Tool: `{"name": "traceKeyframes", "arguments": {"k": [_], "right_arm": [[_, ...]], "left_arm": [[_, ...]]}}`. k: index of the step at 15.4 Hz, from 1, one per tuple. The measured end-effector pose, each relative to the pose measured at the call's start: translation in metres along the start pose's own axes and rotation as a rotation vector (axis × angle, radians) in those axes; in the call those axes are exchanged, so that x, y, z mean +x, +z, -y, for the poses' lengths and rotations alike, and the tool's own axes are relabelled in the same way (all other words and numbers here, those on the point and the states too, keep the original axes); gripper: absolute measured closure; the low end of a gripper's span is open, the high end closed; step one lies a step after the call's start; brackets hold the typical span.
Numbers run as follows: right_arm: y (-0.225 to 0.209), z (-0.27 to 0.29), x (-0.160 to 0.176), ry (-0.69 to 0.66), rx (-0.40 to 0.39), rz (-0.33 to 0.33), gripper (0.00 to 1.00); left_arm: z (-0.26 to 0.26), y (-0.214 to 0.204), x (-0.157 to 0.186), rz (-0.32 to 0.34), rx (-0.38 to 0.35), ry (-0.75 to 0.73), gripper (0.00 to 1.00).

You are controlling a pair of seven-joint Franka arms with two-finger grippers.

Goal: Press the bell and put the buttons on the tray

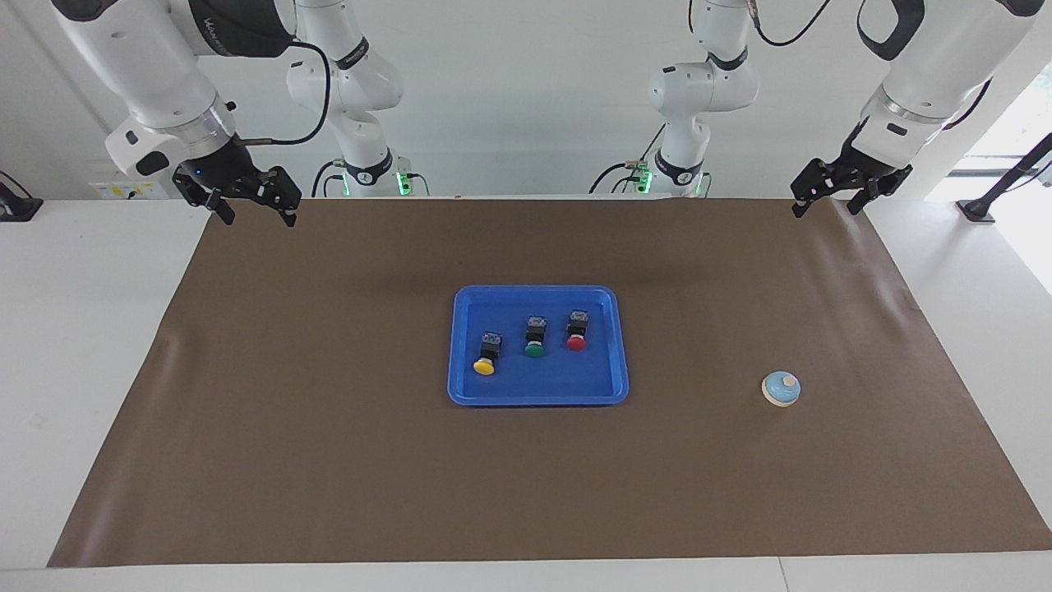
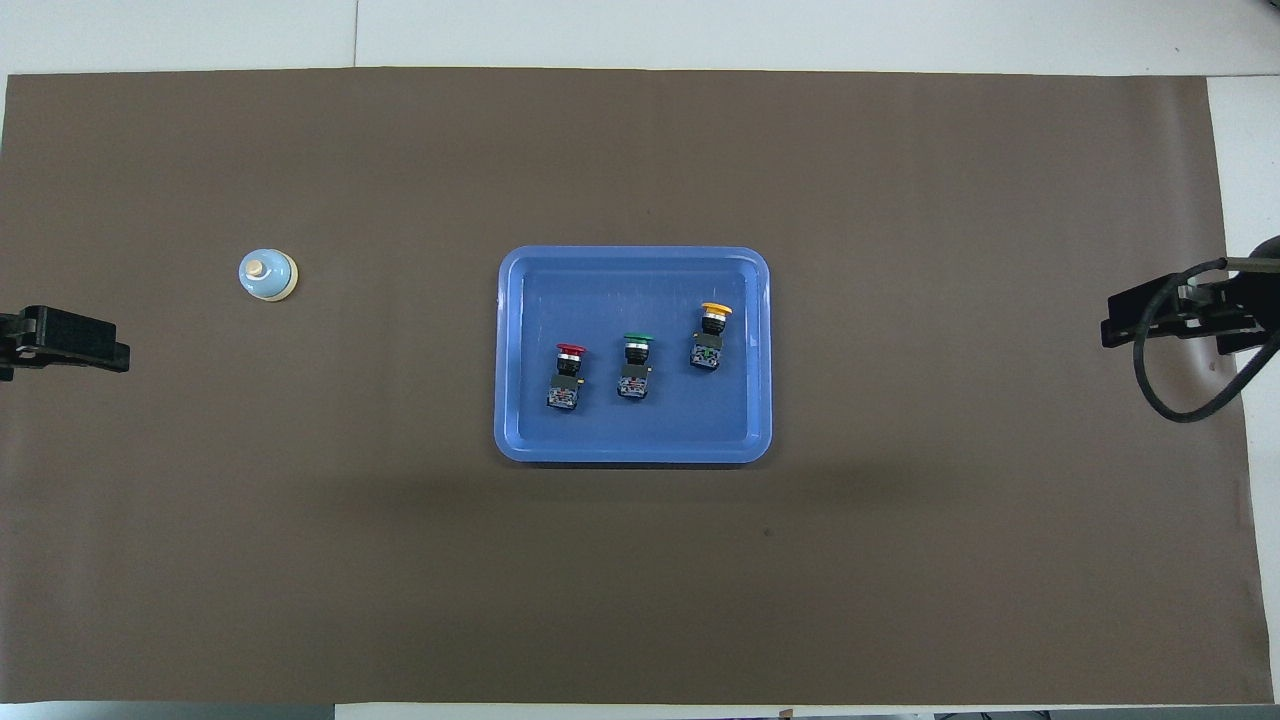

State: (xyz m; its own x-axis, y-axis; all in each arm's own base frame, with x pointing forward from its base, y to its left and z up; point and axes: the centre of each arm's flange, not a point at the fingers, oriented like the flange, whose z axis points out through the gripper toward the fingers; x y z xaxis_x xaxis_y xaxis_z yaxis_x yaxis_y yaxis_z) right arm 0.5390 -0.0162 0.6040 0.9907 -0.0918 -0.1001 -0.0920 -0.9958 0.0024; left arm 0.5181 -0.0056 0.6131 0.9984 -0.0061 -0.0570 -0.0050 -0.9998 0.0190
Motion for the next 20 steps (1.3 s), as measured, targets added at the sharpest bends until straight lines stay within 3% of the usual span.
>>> {"name": "traceKeyframes", "arguments": {"k": [20], "right_arm": [[0.0008,-0.0051,0.0014,-0.069,-0.016,-0.001,0.00]], "left_arm": [[0.0000,0.0000,0.0000,0.000,0.000,0.000,0.00]]}}
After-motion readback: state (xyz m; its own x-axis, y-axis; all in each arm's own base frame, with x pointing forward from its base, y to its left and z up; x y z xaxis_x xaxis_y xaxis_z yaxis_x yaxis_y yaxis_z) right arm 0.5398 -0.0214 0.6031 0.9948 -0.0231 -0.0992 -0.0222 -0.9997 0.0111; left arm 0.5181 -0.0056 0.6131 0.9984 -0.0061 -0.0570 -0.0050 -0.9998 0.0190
